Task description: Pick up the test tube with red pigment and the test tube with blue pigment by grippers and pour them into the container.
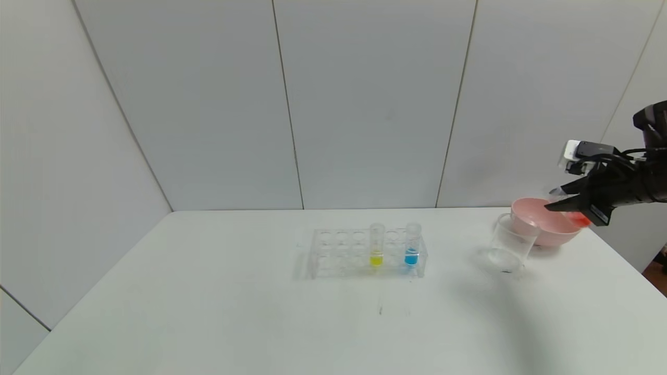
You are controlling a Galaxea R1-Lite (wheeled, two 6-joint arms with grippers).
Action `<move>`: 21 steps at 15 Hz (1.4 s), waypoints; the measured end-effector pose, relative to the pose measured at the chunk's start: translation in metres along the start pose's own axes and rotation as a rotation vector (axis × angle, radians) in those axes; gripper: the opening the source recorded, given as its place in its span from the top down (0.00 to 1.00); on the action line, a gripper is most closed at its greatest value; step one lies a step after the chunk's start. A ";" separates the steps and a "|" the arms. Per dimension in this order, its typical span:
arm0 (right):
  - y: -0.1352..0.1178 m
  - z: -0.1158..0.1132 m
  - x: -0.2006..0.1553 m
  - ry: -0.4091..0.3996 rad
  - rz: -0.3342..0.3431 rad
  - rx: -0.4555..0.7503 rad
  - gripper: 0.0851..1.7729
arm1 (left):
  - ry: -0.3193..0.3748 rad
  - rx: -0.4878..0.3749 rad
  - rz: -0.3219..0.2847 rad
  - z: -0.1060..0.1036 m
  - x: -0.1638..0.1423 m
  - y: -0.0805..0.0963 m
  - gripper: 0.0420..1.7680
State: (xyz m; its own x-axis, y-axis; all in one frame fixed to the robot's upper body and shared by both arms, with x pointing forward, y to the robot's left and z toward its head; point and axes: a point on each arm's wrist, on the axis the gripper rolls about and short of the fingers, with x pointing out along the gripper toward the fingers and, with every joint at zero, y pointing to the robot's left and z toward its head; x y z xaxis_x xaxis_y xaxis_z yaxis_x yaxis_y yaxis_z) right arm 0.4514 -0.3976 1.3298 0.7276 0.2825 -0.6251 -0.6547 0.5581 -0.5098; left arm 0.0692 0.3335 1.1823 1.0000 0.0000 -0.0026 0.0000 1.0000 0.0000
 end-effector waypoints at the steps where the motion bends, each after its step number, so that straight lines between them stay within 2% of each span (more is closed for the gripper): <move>1: -0.001 0.001 -0.003 0.028 0.007 -0.006 0.76 | 0.000 0.000 0.000 0.000 0.000 0.000 0.00; 6: -0.002 0.007 -0.015 0.177 0.088 -0.001 0.76 | 0.000 0.000 0.000 0.000 0.000 0.000 0.00; 10: -0.007 0.015 -0.021 0.278 0.100 -0.007 0.76 | 0.000 0.000 0.000 0.000 0.000 0.000 0.00; 15: -0.011 0.028 -0.011 0.298 0.114 -0.037 0.76 | -0.001 0.000 0.000 0.000 0.000 0.000 0.00; 18: -0.007 0.033 0.000 0.377 0.100 -0.090 0.76 | 0.000 0.000 0.000 0.000 0.000 0.000 0.00; 21: -0.001 0.039 0.016 0.405 0.108 -0.125 0.76 | 0.000 0.000 0.000 0.000 0.000 0.000 0.00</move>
State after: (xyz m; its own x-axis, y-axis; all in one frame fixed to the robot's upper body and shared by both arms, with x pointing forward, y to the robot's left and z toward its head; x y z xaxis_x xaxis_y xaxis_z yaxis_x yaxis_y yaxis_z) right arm 0.4716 -0.3630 1.3434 0.5306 -0.0084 -0.8476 -0.7607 0.4364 -0.4805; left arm 0.0692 0.3335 1.1824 1.0000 0.0000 -0.0021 0.0000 1.0000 0.0000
